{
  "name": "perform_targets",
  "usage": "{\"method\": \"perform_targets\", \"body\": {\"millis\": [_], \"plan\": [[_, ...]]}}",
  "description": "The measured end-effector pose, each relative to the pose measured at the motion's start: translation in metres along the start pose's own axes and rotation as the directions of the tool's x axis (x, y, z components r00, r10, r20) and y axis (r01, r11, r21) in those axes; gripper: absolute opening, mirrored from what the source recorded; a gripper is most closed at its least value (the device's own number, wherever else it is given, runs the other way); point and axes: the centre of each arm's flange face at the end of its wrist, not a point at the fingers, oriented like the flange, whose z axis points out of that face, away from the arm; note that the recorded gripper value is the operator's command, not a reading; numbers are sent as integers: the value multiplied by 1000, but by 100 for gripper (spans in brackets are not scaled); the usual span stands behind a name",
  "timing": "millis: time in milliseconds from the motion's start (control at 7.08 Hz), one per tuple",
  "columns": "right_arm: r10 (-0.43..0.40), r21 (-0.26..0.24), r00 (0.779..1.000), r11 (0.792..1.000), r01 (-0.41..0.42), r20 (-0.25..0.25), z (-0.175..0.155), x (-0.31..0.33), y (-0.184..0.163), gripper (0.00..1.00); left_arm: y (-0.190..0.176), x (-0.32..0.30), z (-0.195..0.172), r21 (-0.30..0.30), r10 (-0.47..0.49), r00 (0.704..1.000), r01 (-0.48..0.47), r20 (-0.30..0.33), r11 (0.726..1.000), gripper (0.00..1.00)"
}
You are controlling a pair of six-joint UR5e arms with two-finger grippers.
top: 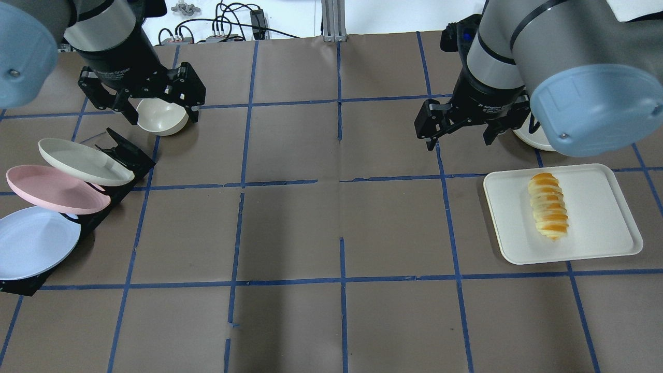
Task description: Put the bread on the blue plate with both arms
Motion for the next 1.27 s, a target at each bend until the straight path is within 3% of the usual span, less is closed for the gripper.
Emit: {"method": "perform_targets", "body": {"millis": [989, 1272], "plan": [[-9, 14, 1000, 1000, 9, -5, 0, 3, -2, 100, 19, -8, -15, -17, -22, 1000, 22, 3, 1000, 100], [-92, 39, 996, 995, 92, -17, -3, 24, -9, 99, 21, -56, -20, -39, -119, 993, 119, 4, 992, 100]]}}
